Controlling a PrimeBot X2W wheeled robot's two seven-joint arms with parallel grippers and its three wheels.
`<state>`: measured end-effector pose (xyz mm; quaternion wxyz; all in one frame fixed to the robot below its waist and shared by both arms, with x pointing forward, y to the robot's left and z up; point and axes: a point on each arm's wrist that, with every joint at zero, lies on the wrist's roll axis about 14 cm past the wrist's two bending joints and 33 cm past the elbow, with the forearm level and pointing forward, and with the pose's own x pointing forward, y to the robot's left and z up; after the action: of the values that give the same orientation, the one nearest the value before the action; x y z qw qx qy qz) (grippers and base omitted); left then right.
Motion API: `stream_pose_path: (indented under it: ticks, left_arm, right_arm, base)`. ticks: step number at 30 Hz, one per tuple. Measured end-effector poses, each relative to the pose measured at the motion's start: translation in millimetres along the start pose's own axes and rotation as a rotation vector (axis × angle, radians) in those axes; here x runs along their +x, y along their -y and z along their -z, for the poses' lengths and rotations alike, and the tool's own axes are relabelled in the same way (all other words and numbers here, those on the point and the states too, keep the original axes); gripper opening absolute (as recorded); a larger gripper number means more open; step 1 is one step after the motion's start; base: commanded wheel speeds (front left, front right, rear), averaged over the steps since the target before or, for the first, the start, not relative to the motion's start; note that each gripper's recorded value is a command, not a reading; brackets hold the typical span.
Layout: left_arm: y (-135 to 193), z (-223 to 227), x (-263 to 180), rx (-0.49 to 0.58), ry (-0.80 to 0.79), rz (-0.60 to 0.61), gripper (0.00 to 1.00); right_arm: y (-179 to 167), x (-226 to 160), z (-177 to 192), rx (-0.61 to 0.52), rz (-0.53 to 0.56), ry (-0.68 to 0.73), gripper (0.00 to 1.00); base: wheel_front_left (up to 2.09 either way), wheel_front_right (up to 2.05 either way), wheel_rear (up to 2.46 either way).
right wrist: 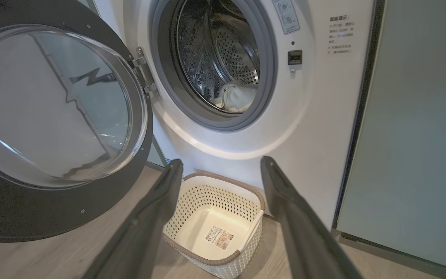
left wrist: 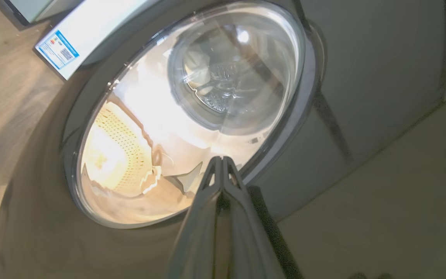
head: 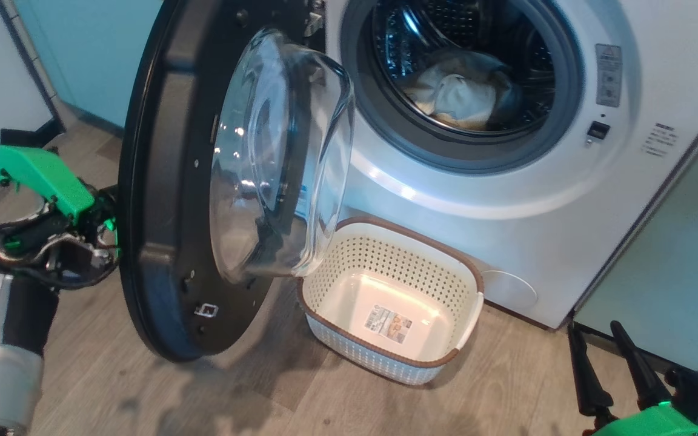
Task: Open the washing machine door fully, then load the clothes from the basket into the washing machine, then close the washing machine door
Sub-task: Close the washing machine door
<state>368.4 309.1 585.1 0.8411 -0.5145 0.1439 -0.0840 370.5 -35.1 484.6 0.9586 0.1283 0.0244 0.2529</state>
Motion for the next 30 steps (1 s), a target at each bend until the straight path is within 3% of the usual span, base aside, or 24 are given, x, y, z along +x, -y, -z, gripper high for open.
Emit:
stream_pose_path:
  ticks: [30]
  left_arm:
    - [71,88,103,0.023,-0.256,0.202,0.0]
  right_arm:
    - [70,-66,-14,0.004,0.282,0.061,1.0]
  base:
    - [0.0,0.0,0.0]
